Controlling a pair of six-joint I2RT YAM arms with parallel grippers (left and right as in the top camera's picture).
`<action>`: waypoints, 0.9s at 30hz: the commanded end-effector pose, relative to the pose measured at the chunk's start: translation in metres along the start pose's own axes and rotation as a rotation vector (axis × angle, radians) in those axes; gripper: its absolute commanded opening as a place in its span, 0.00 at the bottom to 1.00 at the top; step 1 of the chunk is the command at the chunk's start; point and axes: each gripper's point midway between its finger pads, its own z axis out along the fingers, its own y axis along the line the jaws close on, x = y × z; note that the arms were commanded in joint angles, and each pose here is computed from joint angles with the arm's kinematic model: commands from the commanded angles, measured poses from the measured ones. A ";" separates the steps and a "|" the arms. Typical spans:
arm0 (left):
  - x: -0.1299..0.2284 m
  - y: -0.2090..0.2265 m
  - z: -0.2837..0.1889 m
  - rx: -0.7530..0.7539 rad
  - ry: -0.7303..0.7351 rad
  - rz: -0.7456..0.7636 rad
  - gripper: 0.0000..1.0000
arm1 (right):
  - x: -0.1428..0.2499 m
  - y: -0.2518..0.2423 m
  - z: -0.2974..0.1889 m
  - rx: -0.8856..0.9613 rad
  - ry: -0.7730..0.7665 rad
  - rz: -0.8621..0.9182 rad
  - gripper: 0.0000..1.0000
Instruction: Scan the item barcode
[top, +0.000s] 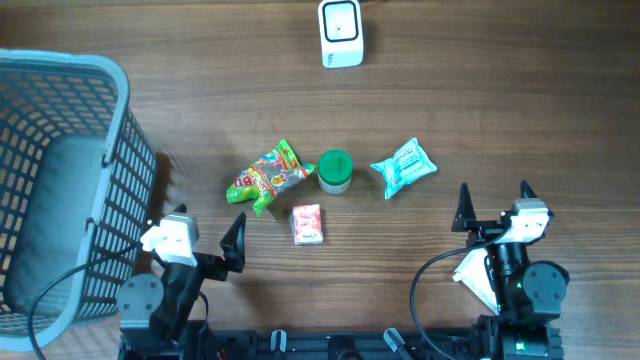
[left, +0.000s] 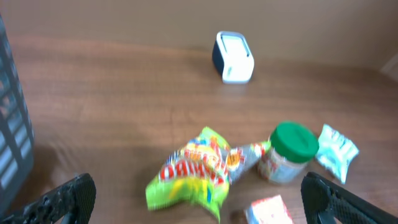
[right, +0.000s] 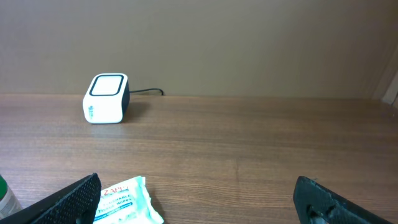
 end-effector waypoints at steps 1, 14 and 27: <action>0.008 -0.002 0.000 0.017 0.025 0.013 1.00 | -0.002 0.000 0.000 0.003 -0.011 -0.010 1.00; 0.072 0.005 -0.010 -0.019 0.288 -0.055 1.00 | -0.002 0.073 -0.010 -0.406 0.209 0.539 1.00; 0.072 0.005 -0.010 -0.019 0.287 -0.055 1.00 | -0.129 0.081 -0.005 -0.383 0.765 0.569 1.00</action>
